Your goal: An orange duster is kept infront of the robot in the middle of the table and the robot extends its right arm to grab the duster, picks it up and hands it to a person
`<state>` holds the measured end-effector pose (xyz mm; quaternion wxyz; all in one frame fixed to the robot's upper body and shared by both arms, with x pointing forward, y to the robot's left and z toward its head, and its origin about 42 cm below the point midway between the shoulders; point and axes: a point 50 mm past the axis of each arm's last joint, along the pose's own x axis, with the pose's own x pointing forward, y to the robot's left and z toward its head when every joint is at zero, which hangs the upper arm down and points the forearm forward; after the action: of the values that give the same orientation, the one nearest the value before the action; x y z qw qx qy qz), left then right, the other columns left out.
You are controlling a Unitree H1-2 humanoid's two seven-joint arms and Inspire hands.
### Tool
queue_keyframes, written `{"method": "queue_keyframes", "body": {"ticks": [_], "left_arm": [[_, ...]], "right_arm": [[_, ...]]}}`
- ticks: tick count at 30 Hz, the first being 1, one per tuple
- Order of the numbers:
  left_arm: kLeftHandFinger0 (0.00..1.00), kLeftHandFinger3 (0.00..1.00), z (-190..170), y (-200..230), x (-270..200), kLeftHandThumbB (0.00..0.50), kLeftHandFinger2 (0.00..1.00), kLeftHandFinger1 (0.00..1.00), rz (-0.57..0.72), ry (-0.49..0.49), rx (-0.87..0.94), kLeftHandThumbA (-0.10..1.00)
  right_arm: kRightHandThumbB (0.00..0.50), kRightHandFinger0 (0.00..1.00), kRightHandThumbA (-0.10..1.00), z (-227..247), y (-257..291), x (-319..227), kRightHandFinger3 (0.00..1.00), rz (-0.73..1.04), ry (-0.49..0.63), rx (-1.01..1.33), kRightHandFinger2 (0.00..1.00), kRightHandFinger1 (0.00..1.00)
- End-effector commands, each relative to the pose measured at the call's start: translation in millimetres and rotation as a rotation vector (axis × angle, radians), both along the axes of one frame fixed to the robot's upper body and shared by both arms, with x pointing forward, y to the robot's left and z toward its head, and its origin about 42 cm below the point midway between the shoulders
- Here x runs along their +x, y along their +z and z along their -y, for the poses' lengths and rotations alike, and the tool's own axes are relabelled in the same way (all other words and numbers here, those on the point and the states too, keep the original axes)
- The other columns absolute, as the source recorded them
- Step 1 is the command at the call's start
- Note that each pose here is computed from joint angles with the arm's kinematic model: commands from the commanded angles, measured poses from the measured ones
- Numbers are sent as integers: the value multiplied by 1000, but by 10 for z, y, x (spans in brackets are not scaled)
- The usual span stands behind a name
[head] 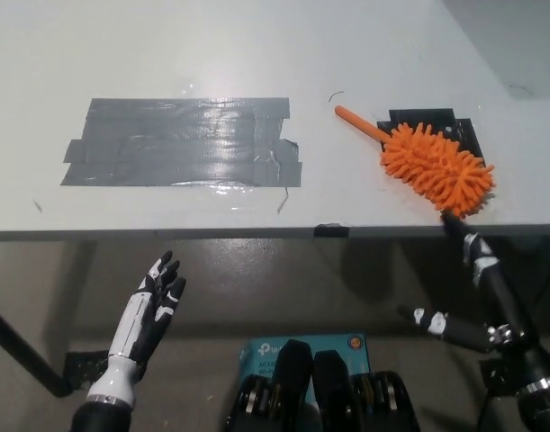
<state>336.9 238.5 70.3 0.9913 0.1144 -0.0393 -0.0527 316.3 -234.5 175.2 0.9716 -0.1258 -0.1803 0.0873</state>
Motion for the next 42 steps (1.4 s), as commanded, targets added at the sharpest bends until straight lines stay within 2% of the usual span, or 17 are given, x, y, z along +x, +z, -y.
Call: {"method": "queue_keyframes", "body": {"ticks": [1,5,8,10,18,19,23,26,34,38,42], "left_arm": [[1000,1000,6,43,-22,85,1000,1000,53,-3,11,850],[1000,1000,6,18,-55,89,1000,1000,41,-2,9,852],[1000,1000,8,1,-75,83,1000,1000,40,1,11,852],[1000,1000,9,-5,-91,79,1000,1000,41,0,8,849],[1000,1000,22,17,-77,71,1000,1000,47,4,4,832],[1000,1000,21,18,-74,88,1000,1000,50,2,6,846],[1000,1000,21,36,-62,91,1000,1000,46,-1,12,857],[1000,1000,25,49,-50,89,1000,1000,50,-7,13,868],[1000,1000,23,85,-22,99,1000,1000,50,-5,8,865],[1000,1000,26,89,-12,112,1000,1000,56,-7,11,870],[1000,1000,29,104,-4,109,1000,1000,61,-10,23,884]], "right_arm": [[261,1000,1000,58,619,1,1000,228,-78,-56,1000,1000],[265,1000,1000,88,995,95,1000,251,-145,-144,1000,1000],[254,1000,993,92,1176,213,1000,198,-194,-214,1000,1000],[289,1000,1000,113,1326,472,1000,144,-227,-285,1000,1000],[312,1000,1000,124,1677,1205,1000,-9,-257,-520,1000,1000],[336,1000,1000,97,1696,1323,1000,-41,-261,-552,1000,1000],[349,1000,1000,30,1714,1564,1000,-104,-251,-604,1000,1000],[403,1000,1000,-51,1661,1798,1000,-181,-251,-666,1000,1000],[380,1000,1000,-167,1528,2177,1000,-331,-244,-700,1000,1000],[398,1000,1000,-199,1373,2282,1000,-417,-225,-723,1000,1000],[385,1000,1000,-262,1193,2339,1000,-500,-183,-778,1000,1000]]}}
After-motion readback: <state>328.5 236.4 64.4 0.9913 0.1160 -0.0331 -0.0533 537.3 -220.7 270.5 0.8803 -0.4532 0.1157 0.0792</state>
